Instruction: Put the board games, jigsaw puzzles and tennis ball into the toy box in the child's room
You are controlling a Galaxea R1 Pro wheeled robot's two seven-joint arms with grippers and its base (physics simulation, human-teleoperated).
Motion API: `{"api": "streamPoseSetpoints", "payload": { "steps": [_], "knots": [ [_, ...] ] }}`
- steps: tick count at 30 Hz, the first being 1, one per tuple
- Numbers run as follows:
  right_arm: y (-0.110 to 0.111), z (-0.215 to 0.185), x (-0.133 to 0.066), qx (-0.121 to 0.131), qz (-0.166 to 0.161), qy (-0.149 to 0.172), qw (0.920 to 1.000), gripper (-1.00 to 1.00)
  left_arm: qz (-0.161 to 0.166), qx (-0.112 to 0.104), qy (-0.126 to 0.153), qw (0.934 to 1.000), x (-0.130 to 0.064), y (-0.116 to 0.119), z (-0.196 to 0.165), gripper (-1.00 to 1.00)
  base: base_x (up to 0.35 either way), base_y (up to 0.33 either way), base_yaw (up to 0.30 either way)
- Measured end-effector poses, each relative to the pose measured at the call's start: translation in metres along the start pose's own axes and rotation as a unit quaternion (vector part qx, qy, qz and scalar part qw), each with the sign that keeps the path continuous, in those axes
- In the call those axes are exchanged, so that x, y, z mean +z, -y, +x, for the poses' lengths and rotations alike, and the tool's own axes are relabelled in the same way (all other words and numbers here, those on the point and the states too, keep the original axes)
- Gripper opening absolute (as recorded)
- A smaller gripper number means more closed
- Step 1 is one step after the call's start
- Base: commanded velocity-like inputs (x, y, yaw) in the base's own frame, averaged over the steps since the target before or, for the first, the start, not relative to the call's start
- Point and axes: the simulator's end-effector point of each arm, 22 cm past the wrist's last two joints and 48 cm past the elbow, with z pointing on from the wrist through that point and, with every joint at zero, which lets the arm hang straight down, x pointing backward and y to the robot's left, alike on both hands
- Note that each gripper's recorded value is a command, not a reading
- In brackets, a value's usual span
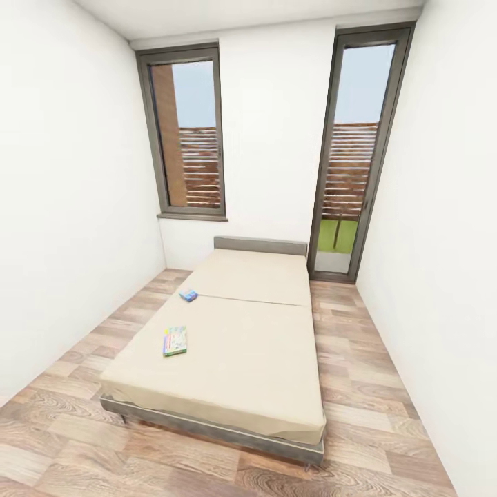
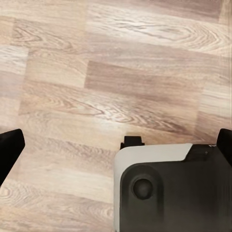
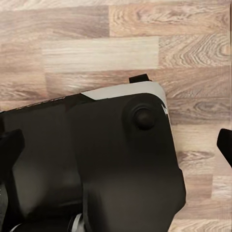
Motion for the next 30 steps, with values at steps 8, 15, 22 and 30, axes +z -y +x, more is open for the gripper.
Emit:
{"api": "streamPoseSetpoints", "payload": {
  "steps": [8, 15, 22, 30],
  "knots": [
    [0.004, -0.020, -0.008, 0.011, 0.005, 0.051, 0.9986, 1.00, 0.001, 0.002, 0.005, 1.0000, -0.007, 0.000, -0.001, 1.00, 0.000, 0.000, 0.000],
    [0.002, -0.028, -0.016, 0.016, 0.004, 0.076, 0.9970, 1.00, 0.002, 0.006, 0.012, 0.9999, -0.014, 0.000, -0.003, 1.00, 0.000, 0.000, 0.000],
    [-0.001, -0.029, -0.022, 0.017, 0.003, 0.082, 0.9964, 1.00, 0.001, 0.008, 0.014, 0.9999, -0.019, -0.002, -0.002, 1.00, 0.000, 0.000, 0.000],
    [-0.001, -0.027, -0.028, 0.019, 0.002, 0.084, 0.9963, 1.00, 0.001, 0.009, 0.015, 0.9999, -0.026, -0.002, -0.002, 1.00, 0.000, 0.000, 0.000]
  ]
}}
